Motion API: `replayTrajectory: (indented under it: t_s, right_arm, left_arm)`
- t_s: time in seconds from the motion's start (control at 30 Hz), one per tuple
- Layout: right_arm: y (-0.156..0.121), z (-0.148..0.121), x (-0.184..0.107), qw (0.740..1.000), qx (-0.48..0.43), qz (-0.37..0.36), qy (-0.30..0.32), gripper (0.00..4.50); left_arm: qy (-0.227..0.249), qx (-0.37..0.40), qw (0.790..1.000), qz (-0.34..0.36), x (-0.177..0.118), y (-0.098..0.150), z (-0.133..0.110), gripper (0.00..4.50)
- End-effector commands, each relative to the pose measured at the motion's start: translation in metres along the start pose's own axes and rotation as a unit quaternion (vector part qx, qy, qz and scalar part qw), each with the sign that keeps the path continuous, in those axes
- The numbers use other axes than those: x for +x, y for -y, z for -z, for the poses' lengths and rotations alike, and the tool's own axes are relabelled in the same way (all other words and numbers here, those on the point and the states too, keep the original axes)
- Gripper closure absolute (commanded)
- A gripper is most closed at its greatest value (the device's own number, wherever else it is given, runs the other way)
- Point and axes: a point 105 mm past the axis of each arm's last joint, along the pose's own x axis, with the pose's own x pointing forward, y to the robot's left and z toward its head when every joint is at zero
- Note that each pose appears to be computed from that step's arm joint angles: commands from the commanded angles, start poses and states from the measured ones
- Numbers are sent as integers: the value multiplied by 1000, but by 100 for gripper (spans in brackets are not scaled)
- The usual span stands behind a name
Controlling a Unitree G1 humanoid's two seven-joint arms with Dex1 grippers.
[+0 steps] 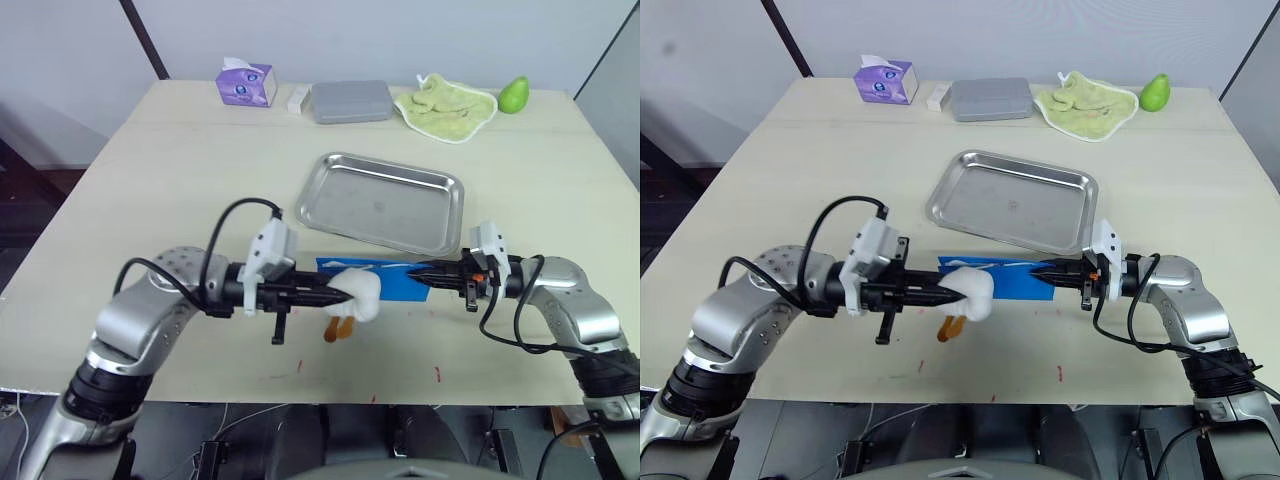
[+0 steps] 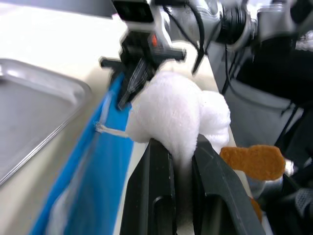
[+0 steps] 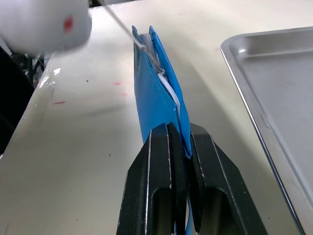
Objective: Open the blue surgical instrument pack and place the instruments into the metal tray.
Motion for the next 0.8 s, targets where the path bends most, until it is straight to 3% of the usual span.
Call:
replayTrajectory:
  t_s: [0.03, 0.4, 0.8]
  right_arm:
    - [3, -6, -3, 1000, -17, 7, 4, 450]
    - [3, -5, -7, 1000, -9, 22, 15, 450]
    - [-2, -3, -13, 999, 3, 31, 24, 450]
  left_arm:
    - [20, -3, 1000, -19, -15, -9, -15, 439]
    - [68, -84, 989, -100, -48, -33, -23, 439]
    - [64, -143, 972, -173, -82, -48, -2, 439]
